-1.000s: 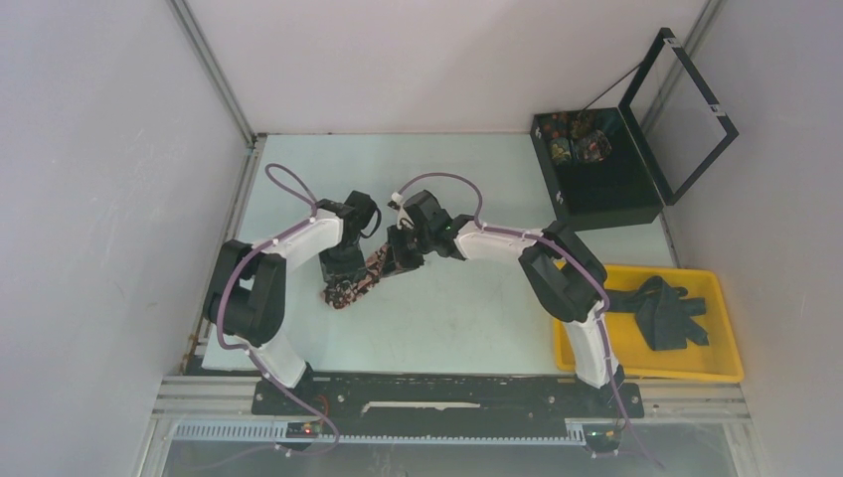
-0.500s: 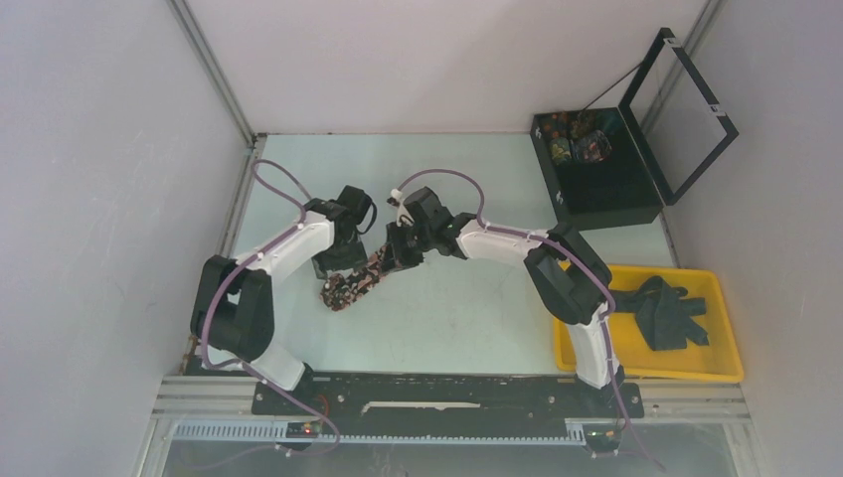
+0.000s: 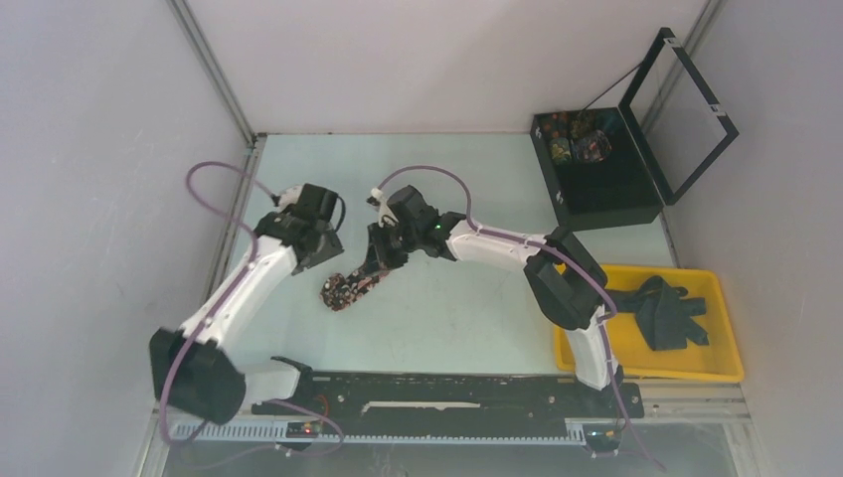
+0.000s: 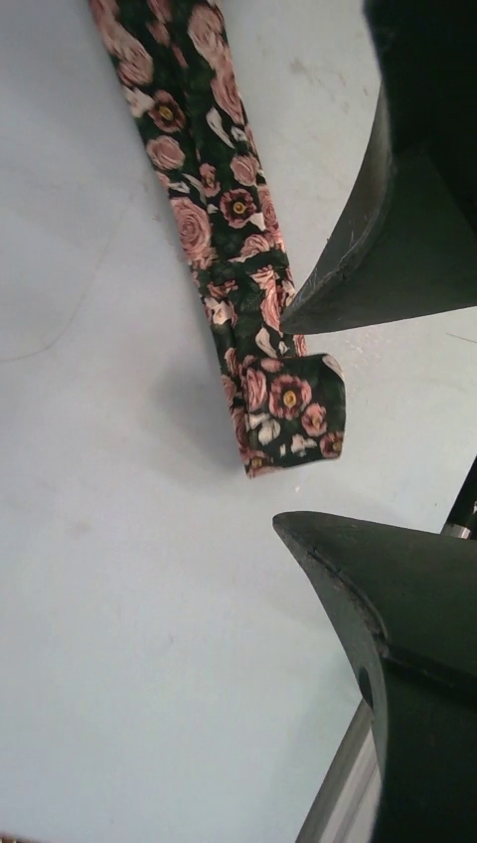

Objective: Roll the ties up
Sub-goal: Roll the tie at the center of the board.

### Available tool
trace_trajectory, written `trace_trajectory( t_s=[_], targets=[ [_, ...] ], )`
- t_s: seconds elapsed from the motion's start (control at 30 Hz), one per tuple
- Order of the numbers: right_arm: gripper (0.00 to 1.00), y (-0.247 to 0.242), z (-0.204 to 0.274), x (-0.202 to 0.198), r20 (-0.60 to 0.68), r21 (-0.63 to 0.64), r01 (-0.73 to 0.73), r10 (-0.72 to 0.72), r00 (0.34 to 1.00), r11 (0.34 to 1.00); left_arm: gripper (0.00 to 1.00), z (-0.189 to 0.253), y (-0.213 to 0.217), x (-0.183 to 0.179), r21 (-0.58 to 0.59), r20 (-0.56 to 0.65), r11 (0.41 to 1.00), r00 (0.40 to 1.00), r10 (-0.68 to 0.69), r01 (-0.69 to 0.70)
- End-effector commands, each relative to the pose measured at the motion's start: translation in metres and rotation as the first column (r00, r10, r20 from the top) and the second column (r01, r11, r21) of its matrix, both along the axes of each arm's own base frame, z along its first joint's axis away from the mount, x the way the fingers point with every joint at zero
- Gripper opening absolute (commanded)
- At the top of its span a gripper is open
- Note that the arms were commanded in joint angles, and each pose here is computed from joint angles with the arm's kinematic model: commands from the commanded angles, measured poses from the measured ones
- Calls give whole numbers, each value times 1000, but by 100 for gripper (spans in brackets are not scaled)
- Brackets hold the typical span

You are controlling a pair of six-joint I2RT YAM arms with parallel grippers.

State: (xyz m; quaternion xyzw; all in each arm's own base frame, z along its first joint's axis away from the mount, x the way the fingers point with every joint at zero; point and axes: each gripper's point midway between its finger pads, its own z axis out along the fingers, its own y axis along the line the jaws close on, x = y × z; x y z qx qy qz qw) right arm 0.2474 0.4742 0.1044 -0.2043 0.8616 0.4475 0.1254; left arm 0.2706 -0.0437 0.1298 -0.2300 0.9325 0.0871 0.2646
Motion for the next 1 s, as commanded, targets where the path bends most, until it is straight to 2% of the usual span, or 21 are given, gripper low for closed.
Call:
trace_trajectory(
  t_s=[0.0, 0.3, 0.63, 0.97],
  targets=[
    [15, 34, 49, -9, 68, 119, -91, 83, 994, 989, 70, 28, 38, -24, 18, 126, 992, 985, 120, -123],
    [15, 79, 46, -24, 23, 145, -172, 171, 985, 974, 69, 57, 62, -60, -22, 296, 983, 938, 180, -182],
    [15, 98, 16, -24, 0, 85, -187, 188, 982, 979, 67, 54, 66, -73, -21, 316, 984, 933, 175, -178],
    [14, 90, -9, -11, -10, 28, -162, 162, 987, 986, 65, 48, 64, -74, -22, 305, 987, 939, 159, -160]
  ],
)
